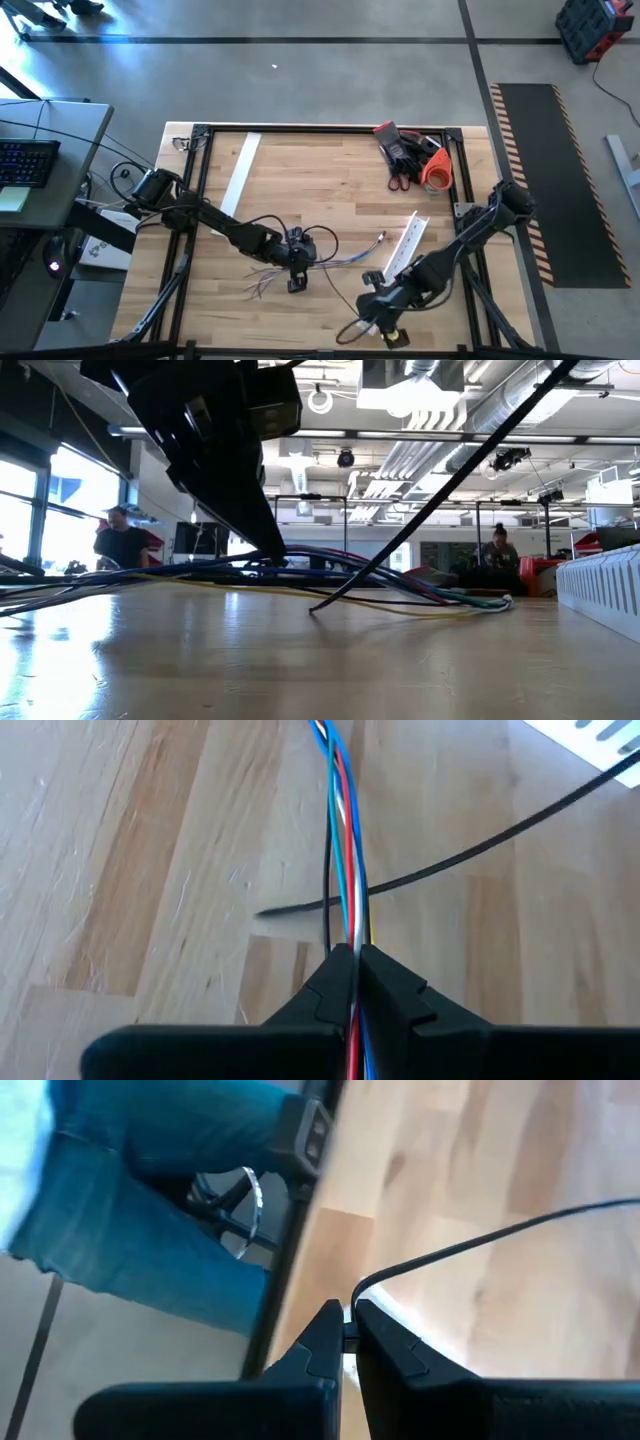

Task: Ziptie cables
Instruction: Wrap the colored cables with the black zip tie

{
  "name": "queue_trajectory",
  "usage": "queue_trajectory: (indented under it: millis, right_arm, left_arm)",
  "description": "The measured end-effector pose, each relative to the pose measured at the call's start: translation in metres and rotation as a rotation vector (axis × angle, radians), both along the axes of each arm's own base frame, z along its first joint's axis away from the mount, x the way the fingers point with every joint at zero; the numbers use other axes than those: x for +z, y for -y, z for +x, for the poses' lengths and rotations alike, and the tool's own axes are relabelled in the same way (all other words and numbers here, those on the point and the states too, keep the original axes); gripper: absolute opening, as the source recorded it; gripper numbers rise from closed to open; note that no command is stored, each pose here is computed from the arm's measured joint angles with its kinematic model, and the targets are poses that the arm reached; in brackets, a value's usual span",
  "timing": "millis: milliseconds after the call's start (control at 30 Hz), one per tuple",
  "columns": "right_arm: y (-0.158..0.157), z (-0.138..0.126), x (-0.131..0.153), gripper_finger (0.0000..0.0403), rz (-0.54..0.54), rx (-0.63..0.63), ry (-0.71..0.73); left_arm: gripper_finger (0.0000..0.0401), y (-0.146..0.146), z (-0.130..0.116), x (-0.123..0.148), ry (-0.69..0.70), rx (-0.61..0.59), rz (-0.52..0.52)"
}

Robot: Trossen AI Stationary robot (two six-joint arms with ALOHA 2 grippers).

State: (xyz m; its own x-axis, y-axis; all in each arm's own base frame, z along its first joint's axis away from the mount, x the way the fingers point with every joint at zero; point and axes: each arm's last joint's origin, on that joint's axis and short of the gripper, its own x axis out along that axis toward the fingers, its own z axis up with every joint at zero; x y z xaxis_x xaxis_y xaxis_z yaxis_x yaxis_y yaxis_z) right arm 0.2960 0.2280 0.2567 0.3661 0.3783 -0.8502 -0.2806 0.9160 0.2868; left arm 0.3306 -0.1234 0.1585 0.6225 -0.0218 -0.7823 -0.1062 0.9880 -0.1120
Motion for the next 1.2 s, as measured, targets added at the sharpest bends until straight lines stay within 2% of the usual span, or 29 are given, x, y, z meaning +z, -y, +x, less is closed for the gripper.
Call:
queue_trajectory:
  millis: [67,167,267,500,600,767,867,1000,1200]
  right_arm:
    - [0.006,0.003,-0.007,0.0000,0.000,-0.041,-0.021]
    - [0.015,0.011,-0.017,0.0000,0.025,-0.172,-0.077]
    - [0.020,0.024,-0.032,0.0000,0.016,-0.250,-0.085]
    - [0.032,0.051,-0.074,0.0000,-0.023,-0.295,-0.134]
    - [0.038,0.057,-0.082,0.0000,-0.049,-0.273,-0.133]
    - [0.044,0.065,-0.079,0.0000,-0.044,-0.257,-0.097]
    - [0.047,0.071,-0.072,0.0000,-0.040,-0.246,-0.069]
    - [0.048,0.077,-0.062,0.0000,-0.035,-0.214,-0.031]
    - [0.050,0.078,-0.054,0.0000,-0.046,-0.208,-0.048]
  left_arm:
    - [0.0000,0.000,0.000,0.000,0.000,0.000,0.002]
    - [0.0002,0.003,-0.001,0.000,0.005,-0.042,0.016]
    - [0.0019,0.008,0.000,0.002,0.034,-0.075,0.037]
    - [0.0110,0.010,-0.001,0.002,0.043,-0.114,0.062]
    - [0.0143,0.021,-0.003,0.003,0.098,-0.168,0.076]
    - [0.0158,0.038,-0.010,0.000,0.251,-0.197,0.162]
    - [0.0157,0.044,-0.013,-0.003,0.354,-0.181,0.162]
    - [0.0157,0.047,-0.010,-0.016,0.412,-0.158,0.157]
    - [0.0157,0.054,0.002,-0.044,0.489,-0.202,0.166]
